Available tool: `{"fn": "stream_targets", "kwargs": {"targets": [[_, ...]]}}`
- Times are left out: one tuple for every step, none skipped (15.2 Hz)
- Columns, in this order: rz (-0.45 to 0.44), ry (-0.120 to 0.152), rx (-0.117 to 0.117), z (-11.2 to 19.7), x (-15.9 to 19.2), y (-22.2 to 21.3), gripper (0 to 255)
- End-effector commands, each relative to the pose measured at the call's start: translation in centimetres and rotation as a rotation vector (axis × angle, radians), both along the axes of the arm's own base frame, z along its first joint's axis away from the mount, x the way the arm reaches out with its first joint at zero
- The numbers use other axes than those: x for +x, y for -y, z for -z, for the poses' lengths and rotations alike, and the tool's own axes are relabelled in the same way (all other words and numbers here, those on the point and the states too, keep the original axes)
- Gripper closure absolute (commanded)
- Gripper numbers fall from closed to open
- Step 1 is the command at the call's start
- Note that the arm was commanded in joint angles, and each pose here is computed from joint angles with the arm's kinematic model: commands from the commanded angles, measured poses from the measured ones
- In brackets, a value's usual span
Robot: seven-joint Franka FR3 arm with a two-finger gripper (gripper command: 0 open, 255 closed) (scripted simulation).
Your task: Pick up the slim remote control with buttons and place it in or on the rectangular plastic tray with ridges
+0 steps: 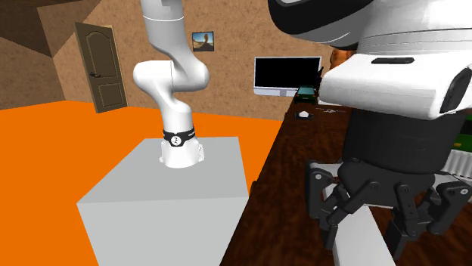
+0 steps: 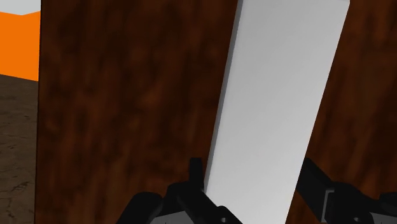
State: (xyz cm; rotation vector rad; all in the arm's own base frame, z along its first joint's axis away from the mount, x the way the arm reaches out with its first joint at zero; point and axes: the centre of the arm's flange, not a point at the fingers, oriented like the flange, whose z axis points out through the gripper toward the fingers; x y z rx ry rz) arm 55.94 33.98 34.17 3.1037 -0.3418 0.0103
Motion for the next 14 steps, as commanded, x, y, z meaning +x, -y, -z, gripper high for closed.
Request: {"fn": "stream_targets", "kwargs": {"targets": [[0.000,0.000,0.000,-1.0,0.0,0.1,255],[0.000,0.000,0.000,-1.5,0.0,0.1,255],[0.000,0.000,0.000,-2.1,0.0,0.1,255],[0.000,0.000,0.000,-2.6,0.0,0.1,255],[0.000,0.000,0.000,-3.1,0.0,0.1,255],[0.000,0.000,0.000,-3.6,0.0,0.1,255],[0.000,0.000,0.000,-4.2,0.0,0.1,255],[0.000,0.000,0.000,-4.7,0.0,0.1,255],[0.000,0.000,0.000,-5.2,0.0,0.1,255],[0.000,0.000,0.000,-5.8,0.0,0.1,255],[0.000,0.000,0.000,-6.3,0.0,0.1,255],[0.000,0.000,0.000,-6.8,0.0,0.1,255],[0.000,0.000,0.000,-7.3,0.0,0.1,255],[0.000,0.000,0.000,-7.9,0.0,0.1,255]]}}
